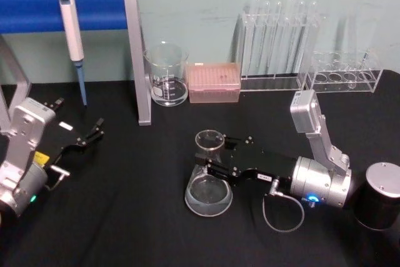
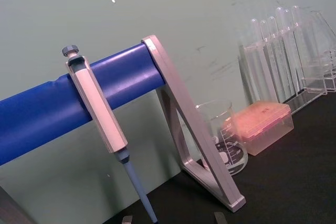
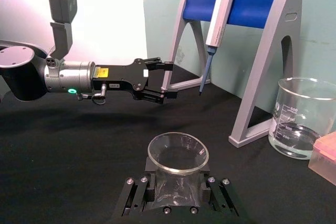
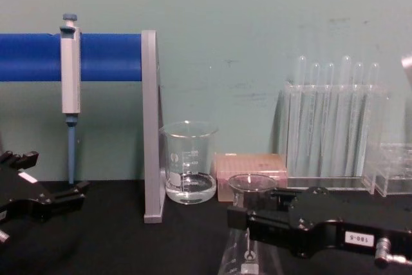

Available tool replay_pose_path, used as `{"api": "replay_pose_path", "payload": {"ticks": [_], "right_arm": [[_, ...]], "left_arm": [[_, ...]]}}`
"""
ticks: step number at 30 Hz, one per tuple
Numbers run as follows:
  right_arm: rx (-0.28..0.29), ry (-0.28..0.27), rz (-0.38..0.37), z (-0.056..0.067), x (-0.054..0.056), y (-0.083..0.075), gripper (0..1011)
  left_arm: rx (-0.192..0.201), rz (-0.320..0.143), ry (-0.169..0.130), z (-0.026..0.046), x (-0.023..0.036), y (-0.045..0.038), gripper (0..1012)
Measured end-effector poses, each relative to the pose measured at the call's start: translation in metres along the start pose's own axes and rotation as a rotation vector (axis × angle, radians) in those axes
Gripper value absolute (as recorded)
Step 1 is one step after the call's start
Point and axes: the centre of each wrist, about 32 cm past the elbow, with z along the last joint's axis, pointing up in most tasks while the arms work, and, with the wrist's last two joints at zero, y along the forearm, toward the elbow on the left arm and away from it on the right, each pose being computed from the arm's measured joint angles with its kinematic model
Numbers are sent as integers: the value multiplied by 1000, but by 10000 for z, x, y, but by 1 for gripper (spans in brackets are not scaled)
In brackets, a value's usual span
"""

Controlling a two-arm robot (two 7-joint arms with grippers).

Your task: Grasp the erlenmeyer flask with one hand, shake it three times, then place it back.

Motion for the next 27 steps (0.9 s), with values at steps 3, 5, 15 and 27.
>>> {"api": "replay_pose_path", "payload": {"ticks": [3, 5, 15, 27], "right_arm": [[-1, 2, 0, -6, 2, 1, 450], [-2, 2, 0, -8, 2, 2, 450], [-10, -5, 9, -1, 20, 9, 450], [-11, -4, 7, -7, 17, 7, 451]], "left_arm": [[0, 0, 0, 0, 0, 0, 1001], [0, 0, 0, 0, 0, 0, 1001], [0, 0, 0, 0, 0, 0, 1001], [0, 0, 0, 0, 0, 0, 1001]]}}
